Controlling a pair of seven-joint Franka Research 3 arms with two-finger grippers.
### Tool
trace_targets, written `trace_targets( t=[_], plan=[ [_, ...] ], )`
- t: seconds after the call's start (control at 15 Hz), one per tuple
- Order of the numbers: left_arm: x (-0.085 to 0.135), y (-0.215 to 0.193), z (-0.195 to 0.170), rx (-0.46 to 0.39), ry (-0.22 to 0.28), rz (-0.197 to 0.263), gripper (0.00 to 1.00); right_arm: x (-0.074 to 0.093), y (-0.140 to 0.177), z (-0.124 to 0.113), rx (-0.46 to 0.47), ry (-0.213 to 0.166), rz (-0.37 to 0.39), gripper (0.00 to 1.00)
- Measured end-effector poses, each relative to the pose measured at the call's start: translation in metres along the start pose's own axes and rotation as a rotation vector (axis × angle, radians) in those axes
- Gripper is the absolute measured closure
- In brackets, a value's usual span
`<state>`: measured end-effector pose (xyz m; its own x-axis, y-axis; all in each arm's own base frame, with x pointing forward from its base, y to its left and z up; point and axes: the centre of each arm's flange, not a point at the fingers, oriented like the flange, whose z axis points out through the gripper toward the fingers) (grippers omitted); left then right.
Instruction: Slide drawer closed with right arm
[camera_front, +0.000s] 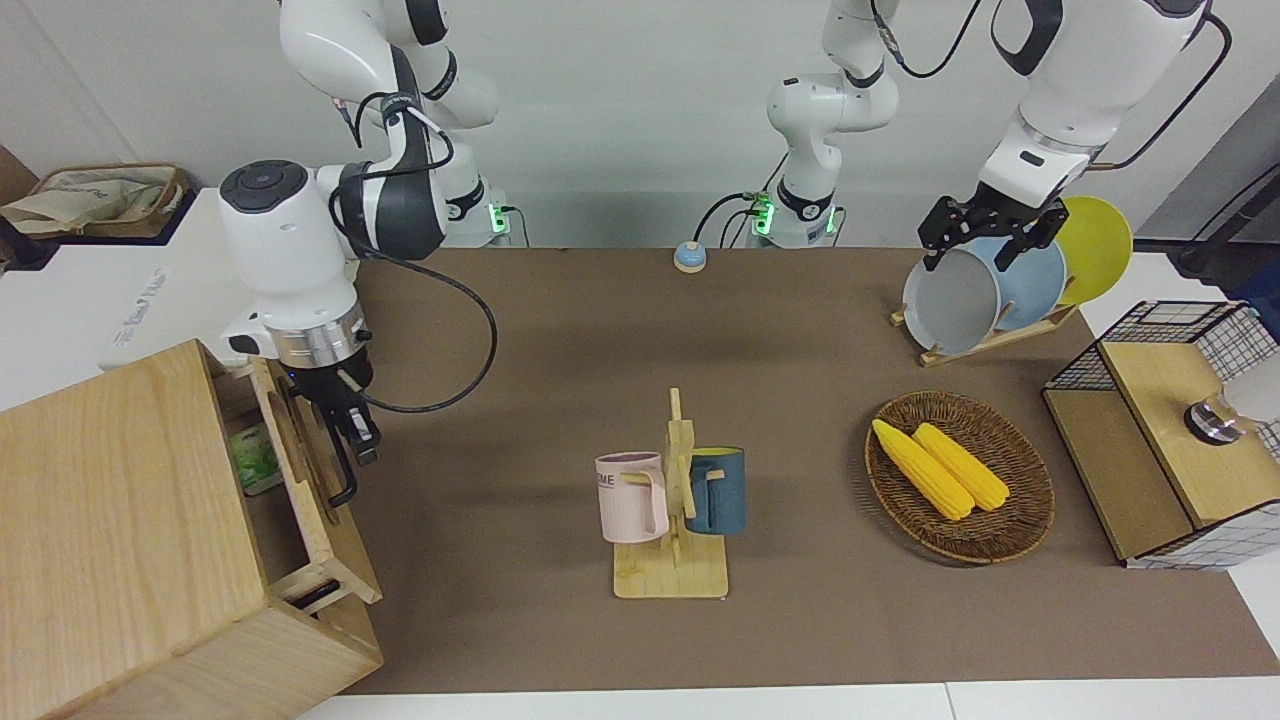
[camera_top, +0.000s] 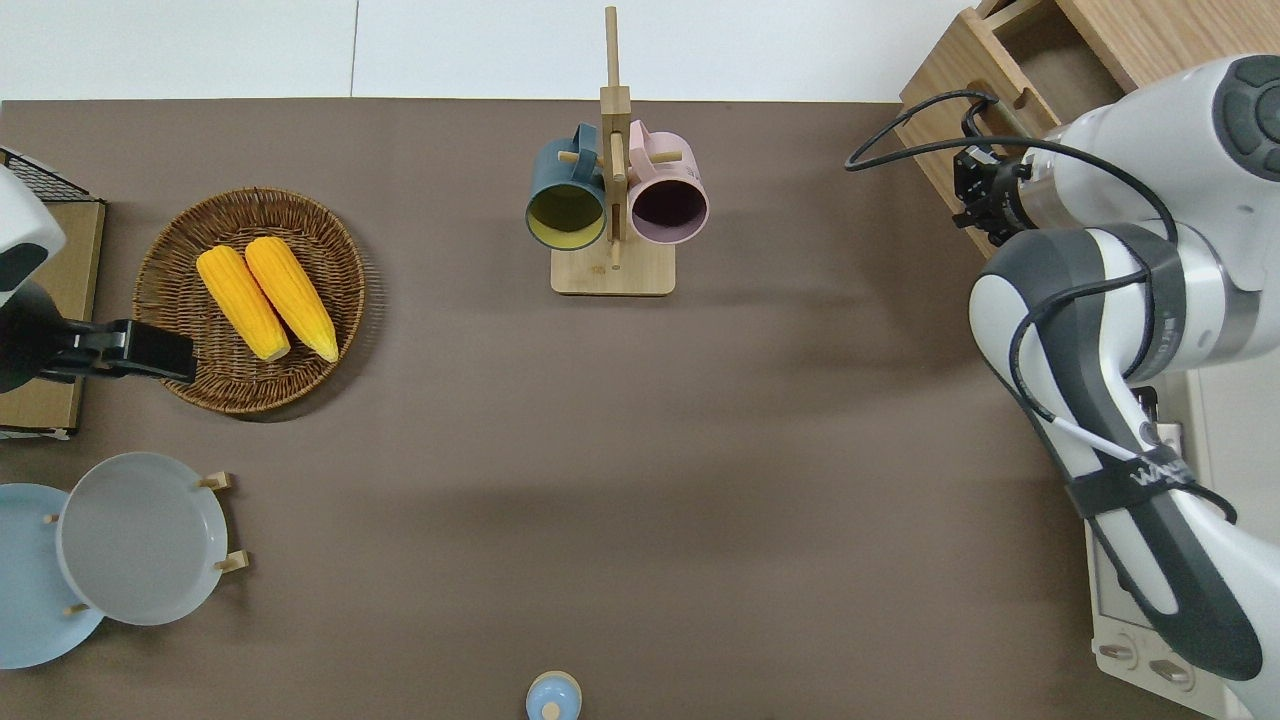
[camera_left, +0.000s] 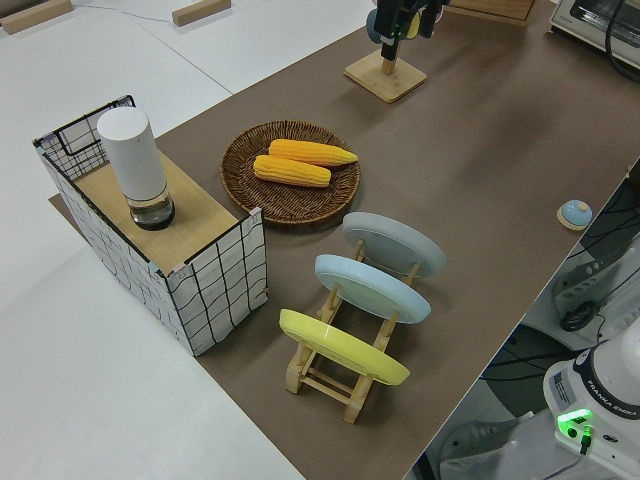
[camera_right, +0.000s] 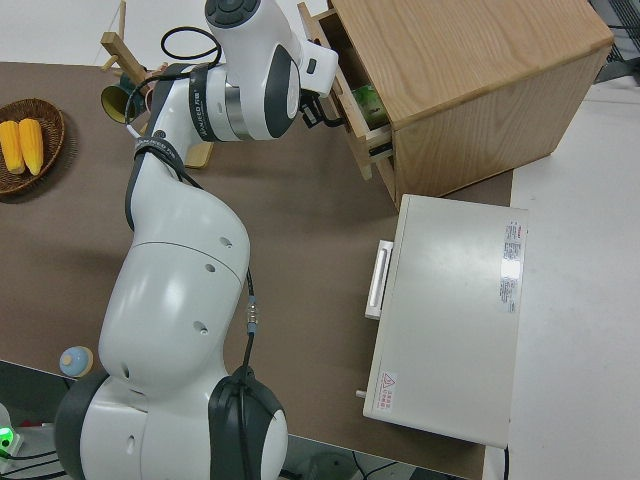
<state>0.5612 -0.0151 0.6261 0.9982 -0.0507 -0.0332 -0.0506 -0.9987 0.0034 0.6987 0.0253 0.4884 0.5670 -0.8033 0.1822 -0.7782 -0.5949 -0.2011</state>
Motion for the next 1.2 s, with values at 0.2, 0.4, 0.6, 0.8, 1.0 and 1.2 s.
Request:
trace_targets(
  t=[0.2,0.4,0.6,0.8,1.0,1.2],
  plan=[
    [0.000,0.000,0.000,0.000,0.000,0.000,0.00,0.014,0.008,0.003,0.010,-0.002,-0.022,0.99],
    [0.000,0.000,0.000,0.000,0.000,0.000,0.00,0.024,0.014,0.006,0.017,0.001,-0.035,0.99],
    [0.000,0.000,0.000,0.000,0.000,0.000,0.00,0.029,0.016,0.007,0.027,-0.003,-0.047,0.99],
    [0.000,0.000,0.000,0.000,0.000,0.000,0.00,0.038,0.021,0.005,0.034,-0.001,-0.060,0.99],
    [0.000,0.000,0.000,0.000,0.000,0.000,0.00,0.038,0.022,0.005,0.039,-0.007,-0.063,0.99],
    [0.000,0.000,0.000,0.000,0.000,0.000,0.00,0.039,0.022,0.005,0.041,-0.009,-0.063,0.99]
  ],
)
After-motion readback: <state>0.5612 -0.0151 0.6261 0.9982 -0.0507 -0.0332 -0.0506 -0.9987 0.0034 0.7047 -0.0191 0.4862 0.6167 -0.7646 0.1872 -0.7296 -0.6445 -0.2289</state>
